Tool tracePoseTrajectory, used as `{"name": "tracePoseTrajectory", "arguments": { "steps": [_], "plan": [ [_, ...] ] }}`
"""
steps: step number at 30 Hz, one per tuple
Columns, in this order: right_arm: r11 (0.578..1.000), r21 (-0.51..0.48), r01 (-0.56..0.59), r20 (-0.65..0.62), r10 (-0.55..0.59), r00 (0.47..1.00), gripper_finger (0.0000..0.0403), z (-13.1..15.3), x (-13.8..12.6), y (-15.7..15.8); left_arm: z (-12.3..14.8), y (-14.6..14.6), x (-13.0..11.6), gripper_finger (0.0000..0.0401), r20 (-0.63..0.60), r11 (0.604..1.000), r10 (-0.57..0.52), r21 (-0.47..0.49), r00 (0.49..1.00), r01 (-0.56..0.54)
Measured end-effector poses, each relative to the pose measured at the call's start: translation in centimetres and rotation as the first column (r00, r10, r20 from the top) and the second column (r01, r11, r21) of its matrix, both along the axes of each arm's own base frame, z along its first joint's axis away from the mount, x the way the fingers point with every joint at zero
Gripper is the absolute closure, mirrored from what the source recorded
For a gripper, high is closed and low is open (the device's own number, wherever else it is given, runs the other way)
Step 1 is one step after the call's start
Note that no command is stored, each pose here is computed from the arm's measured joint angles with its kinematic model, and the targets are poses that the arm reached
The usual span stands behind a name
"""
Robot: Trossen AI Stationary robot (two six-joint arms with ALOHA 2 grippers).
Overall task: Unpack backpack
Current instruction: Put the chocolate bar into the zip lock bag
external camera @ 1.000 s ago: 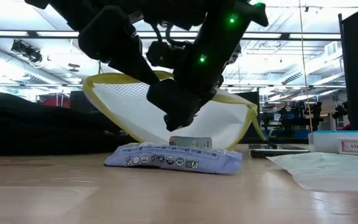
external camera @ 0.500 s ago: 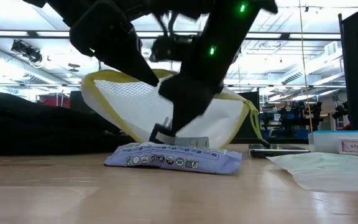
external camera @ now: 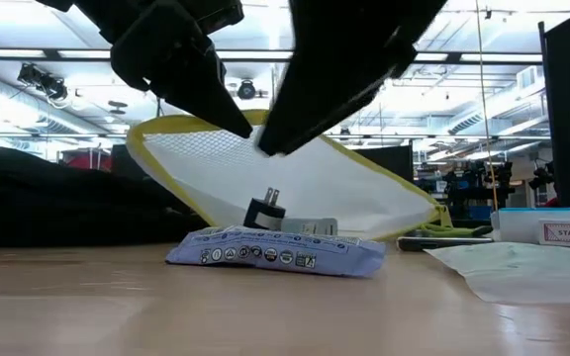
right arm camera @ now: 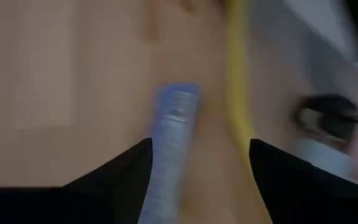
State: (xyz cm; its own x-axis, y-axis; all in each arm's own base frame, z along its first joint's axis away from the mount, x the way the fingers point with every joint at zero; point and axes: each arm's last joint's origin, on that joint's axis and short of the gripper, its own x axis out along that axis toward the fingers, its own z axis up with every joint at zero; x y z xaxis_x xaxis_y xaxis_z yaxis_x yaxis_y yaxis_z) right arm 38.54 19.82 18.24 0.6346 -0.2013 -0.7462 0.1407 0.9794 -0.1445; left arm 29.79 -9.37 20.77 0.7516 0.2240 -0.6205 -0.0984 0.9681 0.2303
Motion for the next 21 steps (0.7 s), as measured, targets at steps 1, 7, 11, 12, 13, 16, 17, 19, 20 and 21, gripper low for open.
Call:
{"name": "tracePoseTrajectory", "arguments": {
  "steps": [1, 7, 11, 12, 13, 16, 17, 19, 20, 21],
  "plan": [
    [1.000, -0.005, -0.012, -0.012, 0.011, 1.000, 0.0169, -0.5, -0.3, 0.3, 0.0, 0.0, 0.0, 0.0401, 0.001, 1.000, 0.001, 0.000, 1.000, -0.001],
    [0.999, 0.033, 0.035, -0.020, -0.034, 0.999, 0.0187, -2.4, -0.5, 0.3, 0.0, 0.0, 0.0, 0.0401, 0.003, 1.000, -0.002, -0.006, 1.000, 0.002],
    [0.997, 0.024, 0.067, -0.062, -0.065, 0.996, 0.0197, -4.1, -0.5, -0.4, 0.0, 0.0, 0.0, 0.0401, 0.002, 1.000, -0.002, -0.006, 1.000, 0.002],
    [0.997, 0.028, 0.075, -0.069, -0.072, 0.995, 0.0200, -4.3, -0.6, -0.7, 0.0, 0.0, 0.0, 0.0401, 0.002, 1.000, -0.001, -0.006, 1.000, 0.001],
    [0.996, 0.043, 0.080, -0.070, -0.076, 0.995, 0.0203, -4.6, -0.6, -0.9, 0.0, 0.0, 0.0, 0.0401, -0.001, 1.000, -0.002, -0.005, 1.000, 0.002],
    [0.993, 0.060, 0.099, -0.083, -0.094, 0.992, 0.0213, -5.1, -0.7, -1.4, 0.0, 0.0, 0.0, 0.0401, -0.001, 1.000, -0.001, -0.005, 1.000, 0.001],
    [0.993, 0.059, 0.100, -0.088, -0.095, 0.992, 0.0218, -5.1, -0.7, -1.5, 0.0, 0.0, 0.0, 0.0401, -0.002, 1.000, -0.001, -0.005, 1.000, 0.001],
    [0.995, 0.055, 0.086, -0.110, -0.080, 0.991, 0.0236, -5.3, -0.9, -1.5, 0.0, 0.0, 0.0, 0.0401, -0.002, 1.000, -0.002, -0.005, 1.000, 0.002],
    [0.996, 0.048, 0.080, -0.115, -0.074, 0.991, 0.0248, -5.4, -0.9, -1.5, 0.0, 0.0, 0.0, 0.0401, -0.003, 1.000, -0.001, -0.005, 1.000, 0.001],
    [0.996, 0.047, 0.076, -0.115, -0.070, 0.991, 0.0263, -5.4, -0.9, -1.5, 0.0, 0.0, 0.0, 0.0401, -0.003, 1.000, -0.001, -0.005, 1.000, 0.001]
  ]
}}
